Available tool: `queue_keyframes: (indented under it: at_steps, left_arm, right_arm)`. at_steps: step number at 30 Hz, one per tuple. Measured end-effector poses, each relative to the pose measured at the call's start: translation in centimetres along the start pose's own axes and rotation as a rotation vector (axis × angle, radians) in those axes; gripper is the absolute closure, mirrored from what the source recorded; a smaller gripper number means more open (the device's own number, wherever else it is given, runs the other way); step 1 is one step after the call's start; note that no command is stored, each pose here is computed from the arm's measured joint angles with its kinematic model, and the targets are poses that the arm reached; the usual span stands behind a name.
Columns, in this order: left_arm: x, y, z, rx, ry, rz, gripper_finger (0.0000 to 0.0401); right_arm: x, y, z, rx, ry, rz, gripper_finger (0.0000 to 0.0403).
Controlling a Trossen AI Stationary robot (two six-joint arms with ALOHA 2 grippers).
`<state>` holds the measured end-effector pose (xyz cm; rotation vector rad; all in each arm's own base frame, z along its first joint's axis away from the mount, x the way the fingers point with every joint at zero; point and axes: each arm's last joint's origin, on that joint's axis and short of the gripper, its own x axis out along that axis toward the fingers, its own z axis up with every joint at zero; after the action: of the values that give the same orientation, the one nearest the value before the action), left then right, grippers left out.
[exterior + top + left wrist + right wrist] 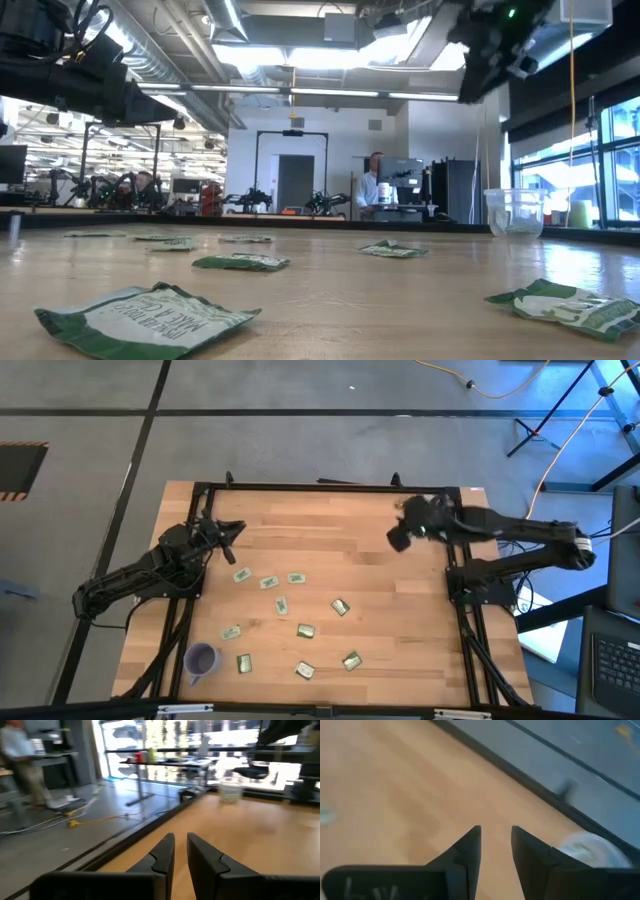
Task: Pick and place Stevia / Truvia into bins
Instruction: Put the light green stevia packet into the transparent container
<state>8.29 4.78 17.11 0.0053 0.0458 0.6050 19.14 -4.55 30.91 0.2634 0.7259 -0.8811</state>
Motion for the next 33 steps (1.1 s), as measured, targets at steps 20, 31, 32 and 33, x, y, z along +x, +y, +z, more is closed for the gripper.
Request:
queue_keyframes:
  at_steps: [20,31,32,33]
  left_arm:
    - [0.8,-2.0,2.2,0.025,0.253,-0.209,0.0279]
    - [3.6,-3.9,1.6,0.081,0.823,-0.147,0.0308]
    - [3.9,-4.1,1.2,0.092,0.86,-0.151,0.0308]
    - [4.2,-4.3,0.7,0.1,0.901,-0.16,0.0307]
  right_arm:
    - [-1.5,3.3,-7.1,-0.142,-0.329,0.476,0.0292]
    - [-0.7,3.2,-8.0,-0.134,-0.325,0.471,0.0292]
    - [-0.7,3.2,-8.0,-0.133,-0.326,0.471,0.0292]
    - [-0.7,3.2,-8.0,-0.133,-0.326,0.472,0.0292]
